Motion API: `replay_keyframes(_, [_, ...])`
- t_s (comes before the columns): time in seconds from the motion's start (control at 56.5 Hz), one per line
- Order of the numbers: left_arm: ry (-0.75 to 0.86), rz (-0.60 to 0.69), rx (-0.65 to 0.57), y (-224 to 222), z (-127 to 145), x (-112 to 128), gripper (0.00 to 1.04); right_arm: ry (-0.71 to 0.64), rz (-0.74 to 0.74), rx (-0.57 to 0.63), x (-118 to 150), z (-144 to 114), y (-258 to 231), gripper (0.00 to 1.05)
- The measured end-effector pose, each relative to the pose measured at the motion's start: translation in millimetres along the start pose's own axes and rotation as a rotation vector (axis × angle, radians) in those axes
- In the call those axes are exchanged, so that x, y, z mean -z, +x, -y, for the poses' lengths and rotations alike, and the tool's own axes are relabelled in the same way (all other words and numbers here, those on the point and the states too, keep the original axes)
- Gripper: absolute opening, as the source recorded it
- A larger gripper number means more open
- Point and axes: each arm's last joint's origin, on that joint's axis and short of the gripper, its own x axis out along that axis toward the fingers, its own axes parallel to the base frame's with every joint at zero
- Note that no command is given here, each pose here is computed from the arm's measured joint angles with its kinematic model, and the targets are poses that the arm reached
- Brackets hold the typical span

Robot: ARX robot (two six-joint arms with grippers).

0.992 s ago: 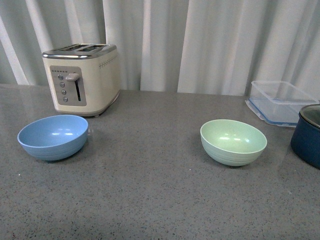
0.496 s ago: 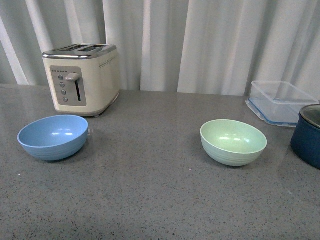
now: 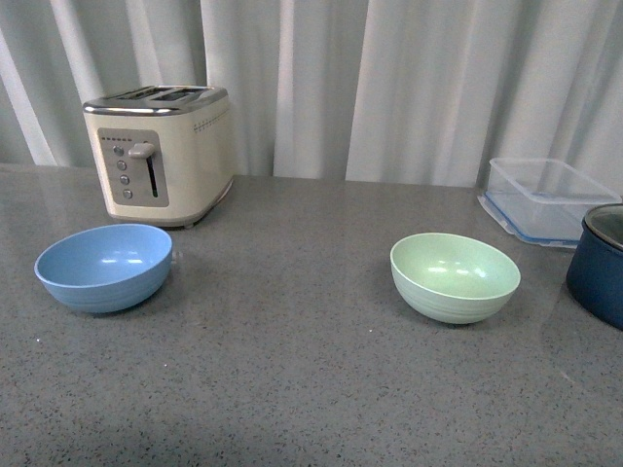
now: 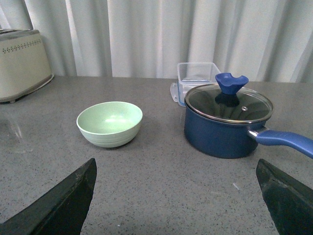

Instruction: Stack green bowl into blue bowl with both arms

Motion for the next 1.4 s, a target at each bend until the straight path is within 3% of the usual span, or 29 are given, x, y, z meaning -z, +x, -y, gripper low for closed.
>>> replay_keyframes(0.301, [-0.041, 0.067, -0.003, 24.3, -6.9, -56.7, 0.98, 0.000, 0.000, 0.000, 0.0, 0.0, 0.0, 0.95])
replay_keyframes(0.638, [-0.112, -0.115, -0.050, 87.8, -14.4, -109.6, 0.98, 0.000, 0.000, 0.000, 0.0, 0.0, 0.0, 0.95])
replay_keyframes(0.921, [-0.190, -0.348, -0.006, 148.1, -11.6, -103.5, 0.98, 0.000, 0.000, 0.000, 0.0, 0.0, 0.0, 0.95])
replay_keyframes(1.399, [-0.208, -0.617, 0.025, 258.6, 15.2, -64.7, 0.98, 0.000, 0.000, 0.000, 0.0, 0.0, 0.0, 0.95])
